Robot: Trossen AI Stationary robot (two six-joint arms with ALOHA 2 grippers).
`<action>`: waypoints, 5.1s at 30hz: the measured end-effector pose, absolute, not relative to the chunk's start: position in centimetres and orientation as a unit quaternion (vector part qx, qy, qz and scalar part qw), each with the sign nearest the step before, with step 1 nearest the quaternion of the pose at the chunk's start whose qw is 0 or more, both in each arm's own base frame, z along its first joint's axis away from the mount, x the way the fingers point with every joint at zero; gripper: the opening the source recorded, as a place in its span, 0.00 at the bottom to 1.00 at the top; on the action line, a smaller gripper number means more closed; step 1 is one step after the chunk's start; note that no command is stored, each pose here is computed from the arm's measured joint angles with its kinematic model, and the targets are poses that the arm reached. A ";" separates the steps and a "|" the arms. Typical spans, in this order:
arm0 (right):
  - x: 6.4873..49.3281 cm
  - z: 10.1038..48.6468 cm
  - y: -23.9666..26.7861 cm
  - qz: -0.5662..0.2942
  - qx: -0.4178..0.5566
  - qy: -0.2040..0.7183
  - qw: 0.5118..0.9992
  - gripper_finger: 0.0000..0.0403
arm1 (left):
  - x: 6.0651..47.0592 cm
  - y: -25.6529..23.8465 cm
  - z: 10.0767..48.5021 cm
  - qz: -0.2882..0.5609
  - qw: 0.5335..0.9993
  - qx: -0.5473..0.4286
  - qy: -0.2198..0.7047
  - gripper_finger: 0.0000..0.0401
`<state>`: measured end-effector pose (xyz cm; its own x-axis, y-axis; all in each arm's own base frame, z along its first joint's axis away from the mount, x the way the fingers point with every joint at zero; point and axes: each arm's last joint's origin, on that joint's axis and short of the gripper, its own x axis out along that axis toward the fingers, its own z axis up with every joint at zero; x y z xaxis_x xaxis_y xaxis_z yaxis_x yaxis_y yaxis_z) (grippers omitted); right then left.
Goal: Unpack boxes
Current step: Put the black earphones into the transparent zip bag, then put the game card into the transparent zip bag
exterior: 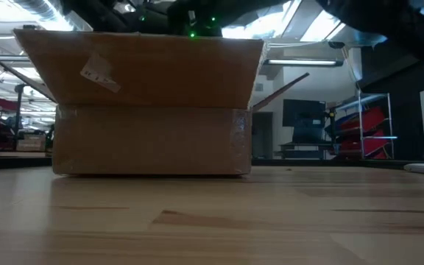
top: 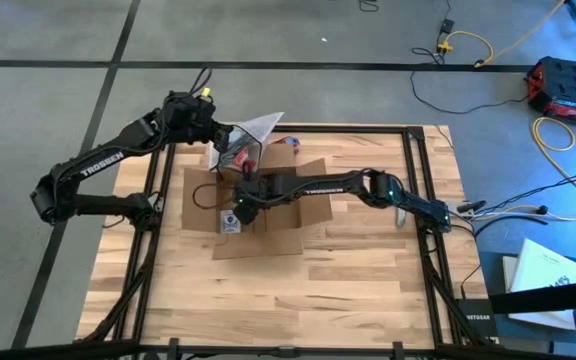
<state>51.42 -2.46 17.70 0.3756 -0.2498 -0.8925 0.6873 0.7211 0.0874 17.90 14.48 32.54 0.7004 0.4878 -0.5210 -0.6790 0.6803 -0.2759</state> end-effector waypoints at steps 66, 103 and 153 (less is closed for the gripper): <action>49.5 30.2 0.5 -0.287 0.153 0.356 0.876 0.00 | 17.7 14.3 32.8 0.328 0.894 -0.232 0.200 0.00; 51.3 27.2 -11.6 -0.363 0.107 0.310 0.872 0.00 | 17.7 14.0 32.6 0.305 0.888 -0.279 0.203 0.00; 52.4 26.2 -2.8 -0.285 -0.058 0.371 0.882 0.80 | 17.7 13.8 32.4 0.279 0.894 -0.272 0.220 0.00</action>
<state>52.37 -2.84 26.24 0.5622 -0.5454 -0.6216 0.4590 0.8311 -0.3141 17.68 13.82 32.41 0.7472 0.3791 -0.5458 -0.6186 0.6970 -0.3627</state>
